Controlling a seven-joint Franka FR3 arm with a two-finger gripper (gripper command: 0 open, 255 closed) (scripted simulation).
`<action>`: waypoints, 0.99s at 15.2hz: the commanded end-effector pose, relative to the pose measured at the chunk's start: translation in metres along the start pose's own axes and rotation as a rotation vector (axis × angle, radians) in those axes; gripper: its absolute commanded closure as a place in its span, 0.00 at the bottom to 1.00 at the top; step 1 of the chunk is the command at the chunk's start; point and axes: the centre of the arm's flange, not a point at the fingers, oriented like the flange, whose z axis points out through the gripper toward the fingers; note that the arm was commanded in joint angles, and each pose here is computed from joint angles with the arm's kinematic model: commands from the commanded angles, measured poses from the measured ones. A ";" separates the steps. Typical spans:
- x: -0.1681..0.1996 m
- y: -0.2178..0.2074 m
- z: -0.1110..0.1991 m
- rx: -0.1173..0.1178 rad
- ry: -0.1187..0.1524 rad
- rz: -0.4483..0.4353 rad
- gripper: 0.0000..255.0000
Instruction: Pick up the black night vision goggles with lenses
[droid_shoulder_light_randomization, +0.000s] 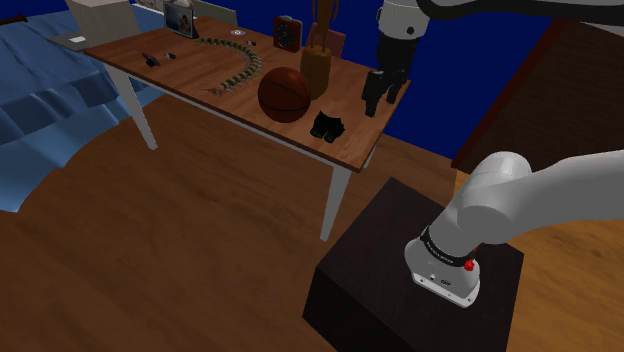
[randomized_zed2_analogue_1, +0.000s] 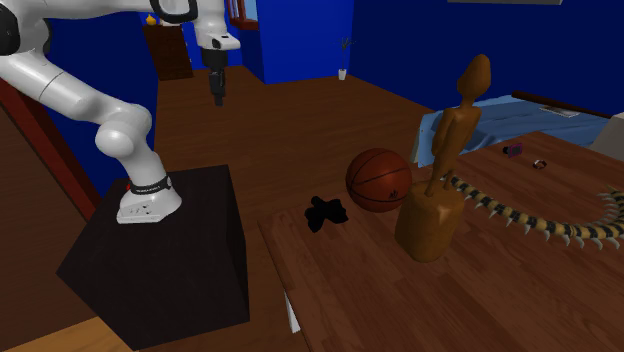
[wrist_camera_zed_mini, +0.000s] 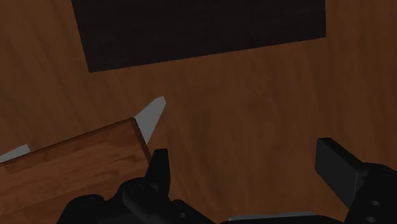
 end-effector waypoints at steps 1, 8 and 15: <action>0.000 0.000 0.000 0.000 0.000 0.000 0.00; 0.064 0.044 0.048 0.009 0.014 0.005 0.00; 0.128 0.089 0.096 0.018 0.028 0.010 0.00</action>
